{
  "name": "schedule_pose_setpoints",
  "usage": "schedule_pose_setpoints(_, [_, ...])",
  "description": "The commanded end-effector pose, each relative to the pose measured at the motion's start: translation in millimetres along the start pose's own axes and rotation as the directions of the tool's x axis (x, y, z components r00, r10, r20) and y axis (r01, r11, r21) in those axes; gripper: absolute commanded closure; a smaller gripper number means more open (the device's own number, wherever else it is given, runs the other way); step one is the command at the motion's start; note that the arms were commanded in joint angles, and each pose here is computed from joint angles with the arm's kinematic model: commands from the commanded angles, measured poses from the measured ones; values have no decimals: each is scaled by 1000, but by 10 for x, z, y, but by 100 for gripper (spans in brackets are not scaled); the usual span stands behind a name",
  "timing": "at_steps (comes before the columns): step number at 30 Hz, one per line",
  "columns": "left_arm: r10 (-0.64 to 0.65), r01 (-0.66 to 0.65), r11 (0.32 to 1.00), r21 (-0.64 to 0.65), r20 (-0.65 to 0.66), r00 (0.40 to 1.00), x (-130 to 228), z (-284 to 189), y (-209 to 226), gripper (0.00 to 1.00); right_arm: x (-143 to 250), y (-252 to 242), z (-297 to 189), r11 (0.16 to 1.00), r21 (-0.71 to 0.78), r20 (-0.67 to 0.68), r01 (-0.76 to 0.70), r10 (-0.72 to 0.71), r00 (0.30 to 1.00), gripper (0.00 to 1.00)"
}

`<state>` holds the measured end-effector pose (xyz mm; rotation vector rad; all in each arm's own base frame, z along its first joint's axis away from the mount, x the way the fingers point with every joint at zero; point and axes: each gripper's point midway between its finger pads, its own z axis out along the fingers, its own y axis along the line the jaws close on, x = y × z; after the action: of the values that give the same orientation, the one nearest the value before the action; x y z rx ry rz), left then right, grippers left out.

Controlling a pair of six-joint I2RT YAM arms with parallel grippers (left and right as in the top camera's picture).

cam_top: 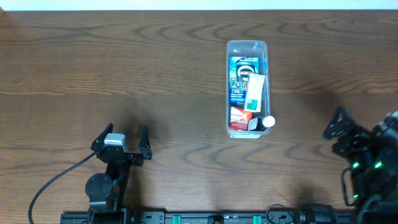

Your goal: Pack container

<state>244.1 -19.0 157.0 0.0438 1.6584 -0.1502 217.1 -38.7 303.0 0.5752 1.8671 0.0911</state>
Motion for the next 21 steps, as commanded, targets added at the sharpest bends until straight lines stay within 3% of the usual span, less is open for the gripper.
schedule_pose_setpoints(1, [10, -9, 1000, 3, -47, 999, 151, 5, 4, 2, 264, 7, 63, 997, -71, 31, 27, -25, 999, 1])
schedule_pose_setpoints(8, [10, -9, 1000, 3, -47, 999, 151, 5, 4, 2, 566, 285, 250, 928, -305, 237, 216, -146, 960, 1])
schedule_pose_setpoints(21, [10, -9, 1000, 3, -47, 999, 151, 5, 4, 2, 945, 207, 504, 905, -357, 366, 232, -93, 926, 1])
